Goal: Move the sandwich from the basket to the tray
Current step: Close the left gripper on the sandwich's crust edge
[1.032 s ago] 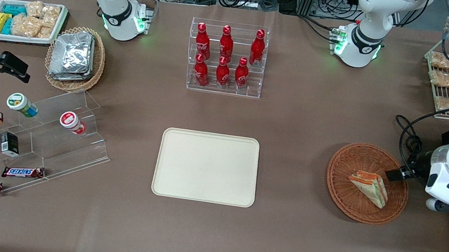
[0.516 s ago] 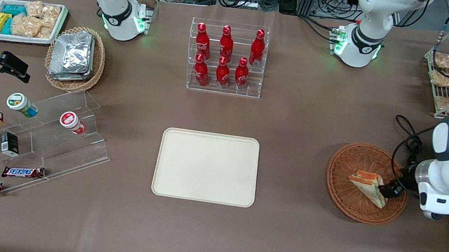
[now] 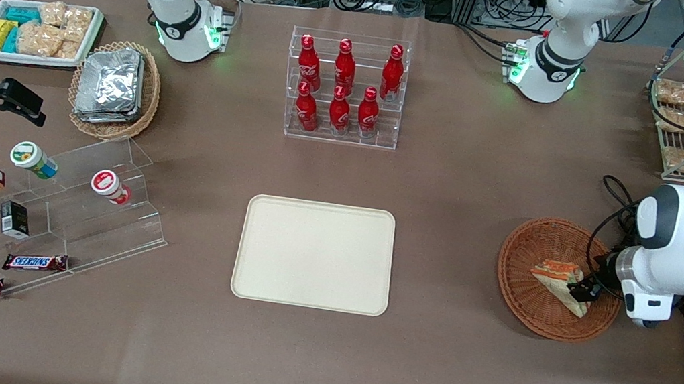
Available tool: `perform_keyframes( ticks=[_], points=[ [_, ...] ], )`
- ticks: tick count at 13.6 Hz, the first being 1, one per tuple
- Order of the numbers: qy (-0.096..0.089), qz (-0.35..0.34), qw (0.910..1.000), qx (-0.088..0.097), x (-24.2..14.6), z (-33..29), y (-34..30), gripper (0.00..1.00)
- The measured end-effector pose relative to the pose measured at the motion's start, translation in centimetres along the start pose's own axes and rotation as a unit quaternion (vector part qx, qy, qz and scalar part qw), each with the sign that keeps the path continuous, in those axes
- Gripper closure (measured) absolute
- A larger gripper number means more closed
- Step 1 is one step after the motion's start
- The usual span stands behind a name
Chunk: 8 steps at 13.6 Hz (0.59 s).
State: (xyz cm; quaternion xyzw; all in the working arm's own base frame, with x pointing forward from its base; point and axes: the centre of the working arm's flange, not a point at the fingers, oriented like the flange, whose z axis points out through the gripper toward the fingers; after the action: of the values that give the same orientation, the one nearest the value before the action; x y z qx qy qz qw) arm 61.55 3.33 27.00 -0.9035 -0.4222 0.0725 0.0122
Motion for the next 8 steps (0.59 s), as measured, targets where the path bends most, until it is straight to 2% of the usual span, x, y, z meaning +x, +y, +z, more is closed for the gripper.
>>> perform_keyframes(
  ticks=[3,8],
  points=[
    [-0.003,-0.022,0.9998,0.001,-0.2,0.5,0.1,0.00],
    [0.002,-0.030,0.9995,-0.010,-0.1,0.2,1.1,0.00]
  ],
)
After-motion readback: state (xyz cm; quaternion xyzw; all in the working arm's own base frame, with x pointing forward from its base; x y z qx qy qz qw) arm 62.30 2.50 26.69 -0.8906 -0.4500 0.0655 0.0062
